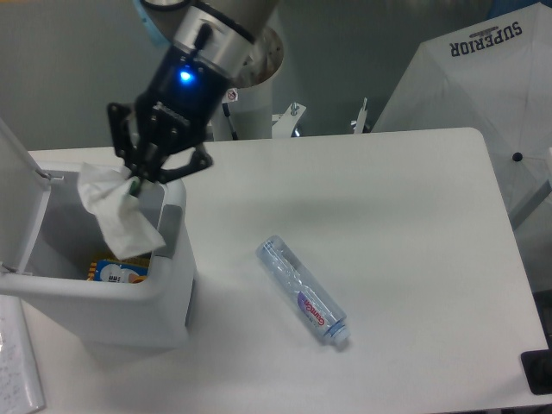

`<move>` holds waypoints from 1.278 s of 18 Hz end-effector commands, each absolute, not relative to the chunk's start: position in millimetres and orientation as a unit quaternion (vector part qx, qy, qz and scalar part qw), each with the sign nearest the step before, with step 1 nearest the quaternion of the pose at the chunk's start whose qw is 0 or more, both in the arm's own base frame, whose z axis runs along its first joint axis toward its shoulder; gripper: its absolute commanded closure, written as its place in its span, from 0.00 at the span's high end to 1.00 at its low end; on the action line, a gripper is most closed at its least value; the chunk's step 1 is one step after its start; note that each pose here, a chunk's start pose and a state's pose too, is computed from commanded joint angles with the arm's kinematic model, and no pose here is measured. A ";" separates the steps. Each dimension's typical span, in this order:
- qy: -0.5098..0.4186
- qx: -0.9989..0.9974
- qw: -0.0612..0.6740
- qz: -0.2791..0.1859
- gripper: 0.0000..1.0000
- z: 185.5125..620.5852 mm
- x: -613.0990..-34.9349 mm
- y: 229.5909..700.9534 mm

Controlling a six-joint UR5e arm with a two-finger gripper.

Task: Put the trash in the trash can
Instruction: 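Lift the bag and carry it over the white trash bin, then open the gripper to drop the bag into the bin, then move the empty gripper back away from the bin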

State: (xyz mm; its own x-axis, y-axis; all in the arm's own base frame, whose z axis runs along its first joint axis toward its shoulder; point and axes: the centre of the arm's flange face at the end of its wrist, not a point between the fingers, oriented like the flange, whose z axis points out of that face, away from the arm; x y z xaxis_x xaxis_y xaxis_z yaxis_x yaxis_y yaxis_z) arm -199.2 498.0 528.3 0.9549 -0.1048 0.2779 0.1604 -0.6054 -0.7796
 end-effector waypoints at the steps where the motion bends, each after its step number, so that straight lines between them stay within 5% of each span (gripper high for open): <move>1: -0.010 -0.884 0.441 -0.154 0.19 525.9 -191.6 502.0; 3: -0.007 -0.886 0.437 -0.157 0.31 521.2 -190.1 505.9; 4: -0.005 -0.886 0.436 -0.157 0.56 519.1 -190.4 507.4; 5: -0.004 -0.887 0.434 -0.159 0.92 514.8 -190.0 510.2; 6: -0.006 -0.888 0.431 -0.160 1.00 512.8 -188.8 509.8; 13: -0.010 -0.891 0.428 -0.152 1.00 506.9 -201.9 519.6; 23: -0.123 -0.893 0.430 -0.056 1.00 490.1 -400.2 468.1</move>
